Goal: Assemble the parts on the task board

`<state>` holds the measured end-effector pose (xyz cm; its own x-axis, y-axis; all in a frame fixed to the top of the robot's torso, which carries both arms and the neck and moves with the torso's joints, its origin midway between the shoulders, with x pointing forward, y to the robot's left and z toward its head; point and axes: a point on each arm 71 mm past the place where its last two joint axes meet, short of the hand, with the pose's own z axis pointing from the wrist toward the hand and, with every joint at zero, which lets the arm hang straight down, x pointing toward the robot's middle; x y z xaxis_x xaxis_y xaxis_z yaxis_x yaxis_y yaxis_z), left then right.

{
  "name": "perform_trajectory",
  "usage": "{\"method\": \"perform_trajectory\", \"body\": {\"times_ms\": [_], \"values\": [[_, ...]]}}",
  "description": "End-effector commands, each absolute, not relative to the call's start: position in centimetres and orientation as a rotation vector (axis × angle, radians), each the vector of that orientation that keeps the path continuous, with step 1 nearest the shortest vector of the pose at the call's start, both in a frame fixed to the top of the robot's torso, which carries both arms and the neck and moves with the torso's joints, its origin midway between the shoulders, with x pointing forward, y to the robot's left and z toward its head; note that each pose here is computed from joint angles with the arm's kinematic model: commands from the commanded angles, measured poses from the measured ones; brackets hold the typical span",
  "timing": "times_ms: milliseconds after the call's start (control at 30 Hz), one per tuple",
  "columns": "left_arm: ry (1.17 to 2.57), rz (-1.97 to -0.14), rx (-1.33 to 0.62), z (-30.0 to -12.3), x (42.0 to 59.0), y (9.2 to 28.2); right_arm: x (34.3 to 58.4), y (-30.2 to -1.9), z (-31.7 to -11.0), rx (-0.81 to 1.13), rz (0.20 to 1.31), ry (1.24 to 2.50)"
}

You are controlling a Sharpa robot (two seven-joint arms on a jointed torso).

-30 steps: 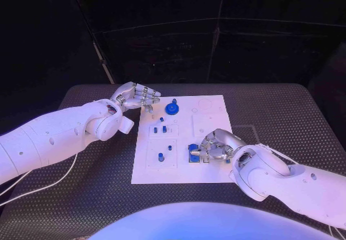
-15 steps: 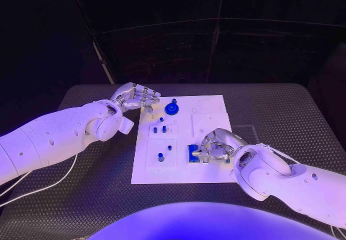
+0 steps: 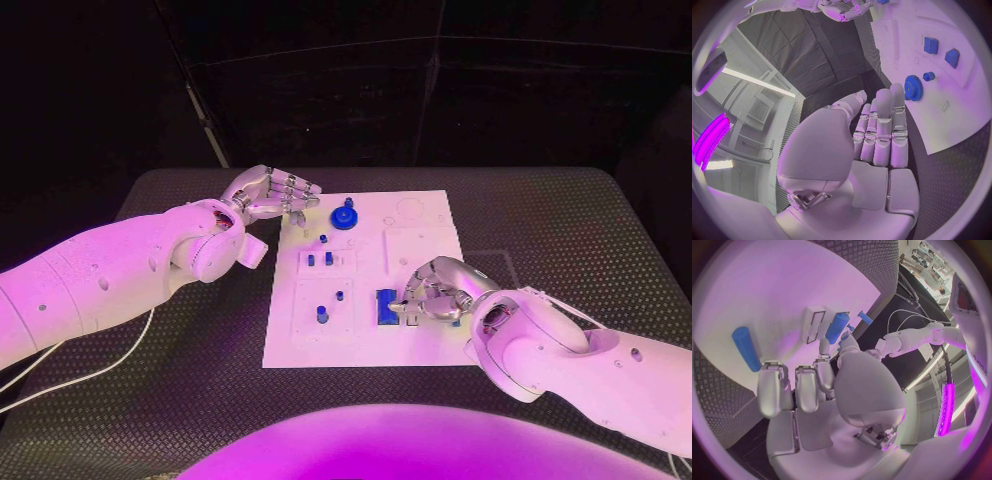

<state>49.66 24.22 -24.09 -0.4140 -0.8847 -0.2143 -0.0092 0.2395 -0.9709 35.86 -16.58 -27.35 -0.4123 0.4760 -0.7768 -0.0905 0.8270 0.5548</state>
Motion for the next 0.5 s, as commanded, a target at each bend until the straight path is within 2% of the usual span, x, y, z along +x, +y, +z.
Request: {"method": "perform_trajectory", "body": {"times_ms": [33, 100, 267, 500], "values": [[1.654, -1.305, -0.834, -23.9, 49.7, 24.2, 35.6, -17.2, -26.1, 0.325, 0.709, 1.808], [1.653, -1.304, -0.835, -23.9, 49.7, 24.3, 35.7, -18.2, -25.5, 0.328, 0.696, 1.801], [1.647, -1.301, -0.835, -23.9, 49.6, 24.5, 35.9, -21.1, -25.6, 0.294, 0.579, 1.893], [1.647, -1.300, -0.839, -24.0, 49.6, 24.5, 36.0, -22.9, -25.6, 0.269, 0.480, 1.908]]}}
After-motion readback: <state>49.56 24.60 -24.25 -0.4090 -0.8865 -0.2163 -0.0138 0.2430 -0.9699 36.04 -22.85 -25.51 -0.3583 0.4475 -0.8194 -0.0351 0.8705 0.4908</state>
